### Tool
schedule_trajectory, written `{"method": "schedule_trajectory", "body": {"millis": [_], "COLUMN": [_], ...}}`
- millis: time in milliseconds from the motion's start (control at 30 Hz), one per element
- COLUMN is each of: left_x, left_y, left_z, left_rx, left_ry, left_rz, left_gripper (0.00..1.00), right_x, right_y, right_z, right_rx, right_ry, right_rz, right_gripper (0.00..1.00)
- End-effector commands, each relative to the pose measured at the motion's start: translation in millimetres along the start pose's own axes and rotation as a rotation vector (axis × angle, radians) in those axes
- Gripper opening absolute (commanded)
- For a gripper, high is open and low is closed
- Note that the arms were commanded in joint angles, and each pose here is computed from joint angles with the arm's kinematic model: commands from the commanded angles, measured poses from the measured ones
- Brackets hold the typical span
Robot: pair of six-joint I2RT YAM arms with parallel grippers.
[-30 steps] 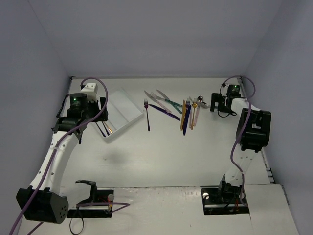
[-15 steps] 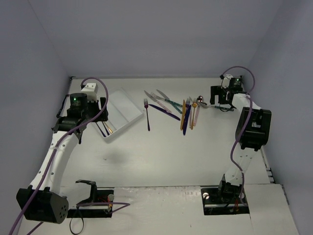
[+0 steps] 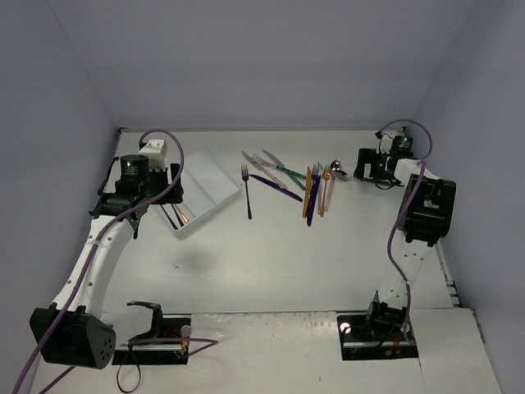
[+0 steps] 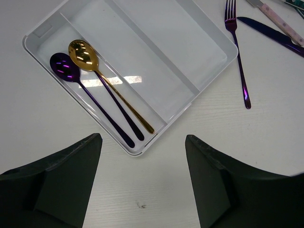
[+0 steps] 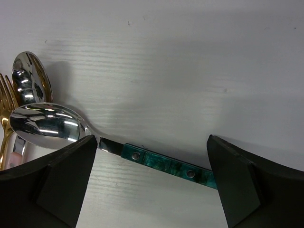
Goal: Sort the eating utensils into containers
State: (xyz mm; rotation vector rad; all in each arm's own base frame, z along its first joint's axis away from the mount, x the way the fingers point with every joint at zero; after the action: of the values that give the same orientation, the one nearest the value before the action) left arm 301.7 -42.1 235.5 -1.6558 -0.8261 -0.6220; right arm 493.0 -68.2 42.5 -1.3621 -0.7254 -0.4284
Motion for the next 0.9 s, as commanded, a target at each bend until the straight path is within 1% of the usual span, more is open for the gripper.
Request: {"method": "schedule_trajectory", "body": {"millis": [0, 167, 333, 400, 567, 700, 833, 867], "left_x": [18.7, 17.4, 17.2, 16.7, 17.1, 16.2, 14.8, 14.6], "left_y": [-7.2, -5.5, -5.1, -5.7, -5.8, -5.1, -4.3, -4.2], "left_z": [-7.0, -9.7, -11.4, -11.4, -12.4, -12.5, -10.4, -10.3], "left_rx": [-0.036, -0.052, -0.062, -0.063, -0.068, -0.069, -0.057, -0.056], "left_ry": [0.006, -0.002, -0.006, -0.007, -0.012, -0.014, -0.014, -0.013], "left_rz": [-0.067, -0.057, -0.052, -0.053, -0.054, -0.051, -0.048, -0.048], "left_gripper": [0.68, 0.68, 0.68, 0.68, 0.68, 0.68, 0.68, 0.68], "right_x": [5.3, -15.0, -30.1, -30.1, -48.7, -54.6, -59.6, -60.4], "right_y": [-17.1, -28.9, -48.0, -59.3, -66.1, -60.4, -53.3, -51.9], "right_z": [13.0, 21.9, 27.1, 37.7, 52.9, 65.5, 68.9, 68.4], "right_rx": [0.035, 0.015, -0.084, -0.114, -0.208, -0.209, -0.204, -0.207], "right_ry": [0.043, 0.102, 0.209, 0.230, 0.179, 0.147, 0.156, 0.156], "right_rz": [-0.025, 0.016, 0.049, 0.045, 0.099, 0.127, 0.147, 0.151], "right_gripper": [0.97, 0.94, 0.91, 0.90, 0.87, 0.77, 0.63, 0.59]}}
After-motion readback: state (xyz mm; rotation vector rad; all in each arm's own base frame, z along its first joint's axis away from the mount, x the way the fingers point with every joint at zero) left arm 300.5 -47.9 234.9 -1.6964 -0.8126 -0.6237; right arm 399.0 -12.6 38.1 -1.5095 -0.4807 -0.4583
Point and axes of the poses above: each gripper's point midway between its finger pads, its own y axis out along the fingers, its own z axis along the line the jaws close on, x = y × z, the point moved 3 cm from there along -y, back along the fingers, and after that the axes turned 10 degrees about -y, right-handed, at the moved point
